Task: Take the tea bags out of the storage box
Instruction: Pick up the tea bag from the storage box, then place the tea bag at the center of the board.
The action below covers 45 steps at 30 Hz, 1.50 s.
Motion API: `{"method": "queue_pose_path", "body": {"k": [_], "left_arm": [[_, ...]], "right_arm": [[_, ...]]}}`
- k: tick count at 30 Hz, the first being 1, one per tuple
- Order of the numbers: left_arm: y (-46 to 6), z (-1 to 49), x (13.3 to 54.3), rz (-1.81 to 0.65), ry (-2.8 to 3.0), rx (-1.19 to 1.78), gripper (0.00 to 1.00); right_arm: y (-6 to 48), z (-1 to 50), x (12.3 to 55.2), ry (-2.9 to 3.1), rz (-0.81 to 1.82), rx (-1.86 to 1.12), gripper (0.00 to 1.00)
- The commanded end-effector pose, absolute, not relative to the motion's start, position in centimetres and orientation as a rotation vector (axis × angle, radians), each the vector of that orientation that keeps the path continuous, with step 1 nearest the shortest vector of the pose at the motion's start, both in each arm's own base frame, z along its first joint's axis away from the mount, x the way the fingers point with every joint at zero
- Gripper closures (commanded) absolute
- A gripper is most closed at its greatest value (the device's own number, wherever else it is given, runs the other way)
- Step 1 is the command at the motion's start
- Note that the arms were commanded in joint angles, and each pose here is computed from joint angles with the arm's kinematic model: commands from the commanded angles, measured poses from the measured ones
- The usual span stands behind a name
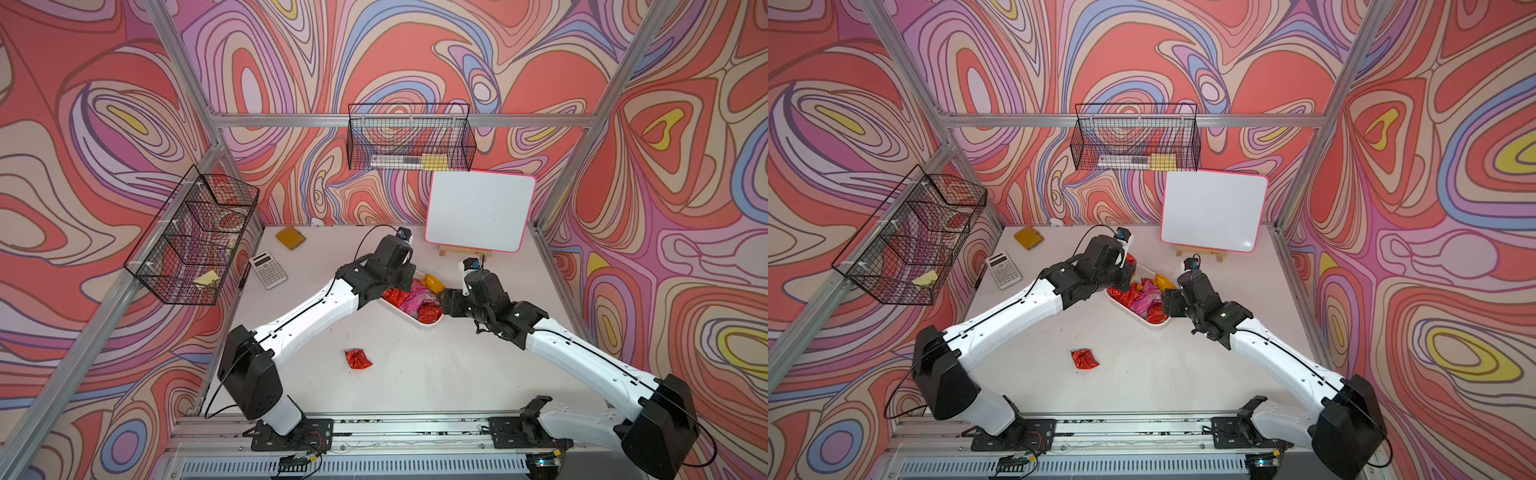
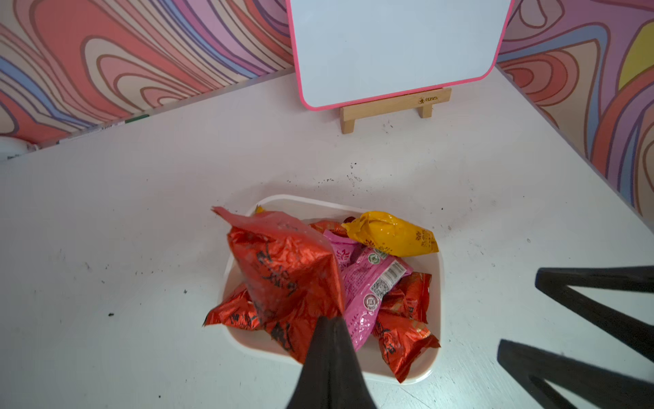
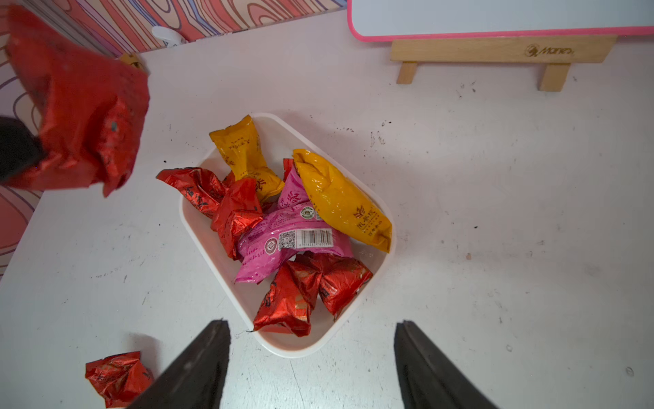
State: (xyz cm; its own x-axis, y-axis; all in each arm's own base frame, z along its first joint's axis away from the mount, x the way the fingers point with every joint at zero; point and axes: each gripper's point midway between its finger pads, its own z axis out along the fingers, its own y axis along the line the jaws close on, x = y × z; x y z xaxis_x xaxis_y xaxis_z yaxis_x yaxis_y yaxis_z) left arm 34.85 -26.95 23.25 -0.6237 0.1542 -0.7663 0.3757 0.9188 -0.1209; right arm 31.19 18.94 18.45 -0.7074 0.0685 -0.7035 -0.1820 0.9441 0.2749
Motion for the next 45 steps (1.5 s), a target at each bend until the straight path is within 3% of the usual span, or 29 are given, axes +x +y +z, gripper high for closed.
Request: {"method": "queue_pose_path", "body": {"k": [1, 10, 21, 23, 27, 33, 37, 45], "left_arm": [[-23.4, 22.5, 33.1, -0.398, 2.245, 0.081, 1.0], [-16.2, 15.3, 28.3, -0.535, 2.2, -0.392, 1.0], [-13.3, 7.7, 25.7, -0.506, 2.3, -0.583, 1.0], [-13.0, 7.3, 25.5, -0.501, 2.302, -0.602, 0.94], [-12.6, 8.0, 25.3, -0.494, 2.288, -0.598, 0.6], [-11.6, 11.5, 25.4, -0.483, 2.208, -0.567, 0.37], [-11.2, 13.5, 25.5, -0.526, 2.145, -0.583, 0.32], [-11.1, 14.4, 25.9, -0.631, 2.1, -0.655, 0.32]], "right_arm": [[20.9, 19.2, 31.8, 2.309, 0.497, -0.166, 0.25], [25.3, 17.4, 33.5, 2.366, 0.65, -0.257, 0.27], [28.7, 15.0, 36.8, 2.407, 0.669, -0.324, 0.3], [29.2, 15.0, 37.2, 2.402, 0.668, -0.347, 0.3], [30.3, 15.0, 37.8, 2.388, 0.675, -0.401, 0.31], [32.9, 13.9, 38.8, 2.374, 0.69, -0.472, 0.33], [34.5, 13.5, 39.8, 2.357, 0.689, -0.506, 0.33], [35.9, 11.1, 42.5, 2.364, 0.618, -0.547, 0.37]]}}
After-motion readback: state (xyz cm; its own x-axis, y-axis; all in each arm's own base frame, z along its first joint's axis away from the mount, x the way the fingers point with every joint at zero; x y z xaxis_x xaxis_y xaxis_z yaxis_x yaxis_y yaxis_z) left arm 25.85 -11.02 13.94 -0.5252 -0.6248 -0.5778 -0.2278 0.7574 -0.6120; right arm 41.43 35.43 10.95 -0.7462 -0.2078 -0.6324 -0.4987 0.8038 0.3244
